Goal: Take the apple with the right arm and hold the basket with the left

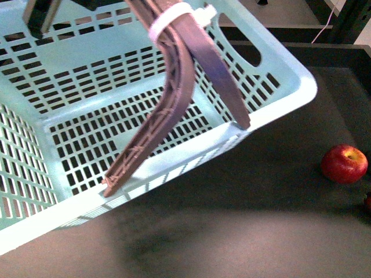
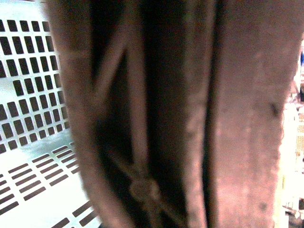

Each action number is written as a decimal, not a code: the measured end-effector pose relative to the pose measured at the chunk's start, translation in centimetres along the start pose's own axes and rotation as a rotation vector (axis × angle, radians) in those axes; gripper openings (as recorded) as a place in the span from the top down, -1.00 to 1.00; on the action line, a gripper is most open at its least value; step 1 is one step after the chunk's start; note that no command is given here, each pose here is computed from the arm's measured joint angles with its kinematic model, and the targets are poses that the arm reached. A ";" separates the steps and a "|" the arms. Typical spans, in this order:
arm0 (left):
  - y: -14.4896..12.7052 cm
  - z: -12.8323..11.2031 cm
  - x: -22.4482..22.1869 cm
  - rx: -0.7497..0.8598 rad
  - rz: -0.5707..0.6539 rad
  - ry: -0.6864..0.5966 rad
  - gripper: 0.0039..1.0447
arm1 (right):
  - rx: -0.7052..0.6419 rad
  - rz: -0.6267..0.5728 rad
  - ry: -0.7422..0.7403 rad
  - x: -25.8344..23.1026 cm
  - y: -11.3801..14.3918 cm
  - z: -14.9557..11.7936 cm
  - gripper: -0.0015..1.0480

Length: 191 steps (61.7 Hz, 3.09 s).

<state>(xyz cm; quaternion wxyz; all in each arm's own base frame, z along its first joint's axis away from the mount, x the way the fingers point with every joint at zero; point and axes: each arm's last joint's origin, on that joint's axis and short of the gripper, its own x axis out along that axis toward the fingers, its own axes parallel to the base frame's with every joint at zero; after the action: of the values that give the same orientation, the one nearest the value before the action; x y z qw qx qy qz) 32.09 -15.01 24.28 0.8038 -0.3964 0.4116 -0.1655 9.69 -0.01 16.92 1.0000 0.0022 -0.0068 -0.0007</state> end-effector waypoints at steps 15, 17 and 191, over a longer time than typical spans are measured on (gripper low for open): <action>-2.7 -2.7 0.8 0.076 -0.037 0.083 0.73 | 0.000 0.000 0.000 0.0 0.0 0.0 -0.83; -2.8 -2.8 0.8 0.081 -0.041 0.086 0.73 | 0.000 0.000 0.000 0.0 0.0 0.0 -0.83; -3.2 -3.0 0.9 0.114 -0.042 0.078 0.73 | 0.138 -0.329 1.061 30.6 -4.9 -20.9 -0.54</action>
<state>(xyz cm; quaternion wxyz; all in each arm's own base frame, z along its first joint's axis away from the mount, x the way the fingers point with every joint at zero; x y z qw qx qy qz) 30.40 -19.04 25.23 0.8046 -0.3519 0.4243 -0.2207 40.61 -4.85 -3.63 0.8505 0.0688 0.4979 -0.1550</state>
